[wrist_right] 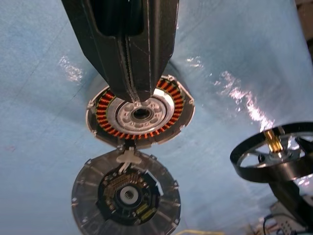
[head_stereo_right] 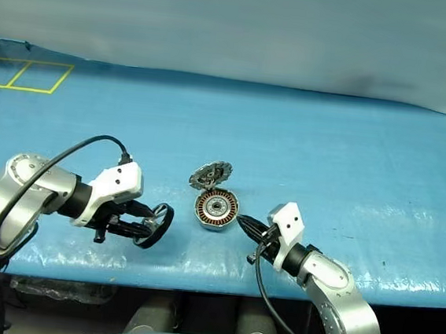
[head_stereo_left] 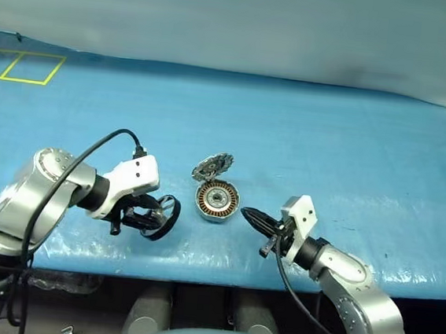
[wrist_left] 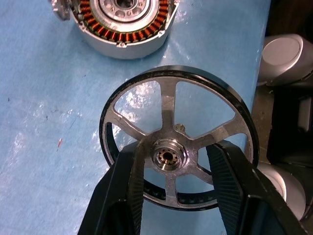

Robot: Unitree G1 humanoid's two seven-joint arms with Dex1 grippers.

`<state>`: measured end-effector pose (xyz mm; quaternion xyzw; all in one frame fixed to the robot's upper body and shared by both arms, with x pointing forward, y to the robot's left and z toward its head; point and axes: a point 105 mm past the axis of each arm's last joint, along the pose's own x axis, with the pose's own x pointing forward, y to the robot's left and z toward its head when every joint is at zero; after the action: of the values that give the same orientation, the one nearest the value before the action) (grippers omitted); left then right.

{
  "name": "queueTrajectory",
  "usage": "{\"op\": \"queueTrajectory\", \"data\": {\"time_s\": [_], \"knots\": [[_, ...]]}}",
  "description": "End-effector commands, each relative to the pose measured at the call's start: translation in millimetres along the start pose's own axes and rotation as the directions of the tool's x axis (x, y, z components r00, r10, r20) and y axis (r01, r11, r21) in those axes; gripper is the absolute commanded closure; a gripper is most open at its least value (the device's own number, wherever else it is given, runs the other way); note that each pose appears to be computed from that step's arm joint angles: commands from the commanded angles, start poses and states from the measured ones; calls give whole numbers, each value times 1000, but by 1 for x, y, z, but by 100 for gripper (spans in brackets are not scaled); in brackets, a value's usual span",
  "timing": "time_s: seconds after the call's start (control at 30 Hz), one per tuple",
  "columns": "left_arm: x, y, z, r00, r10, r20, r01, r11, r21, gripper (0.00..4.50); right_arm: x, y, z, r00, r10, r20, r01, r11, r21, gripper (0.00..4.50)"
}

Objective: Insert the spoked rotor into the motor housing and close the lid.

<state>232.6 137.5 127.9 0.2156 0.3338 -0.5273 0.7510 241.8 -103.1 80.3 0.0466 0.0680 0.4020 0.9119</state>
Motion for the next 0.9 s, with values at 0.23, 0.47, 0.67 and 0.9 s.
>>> {"op": "queueTrajectory", "data": {"time_s": [0.23,0.47,0.67,0.9], "knots": [[25,-13,33,975,33,221,-52,995,81,280,-1,-9,-25,999,13,45,-14,1000,15,450],[37,5,44,970,116,213,-156,971,181,280,0,-6,-41,1000,7,2,-7,1000,14,450],[46,15,60,983,67,172,-103,972,213,280,3,-5,-45,1000,2,-3,-2,1000,3,450],[61,24,72,997,33,72,-52,958,283,280,3,-5,-48,1000,-20,-2,20,1000,-7,450]]}}
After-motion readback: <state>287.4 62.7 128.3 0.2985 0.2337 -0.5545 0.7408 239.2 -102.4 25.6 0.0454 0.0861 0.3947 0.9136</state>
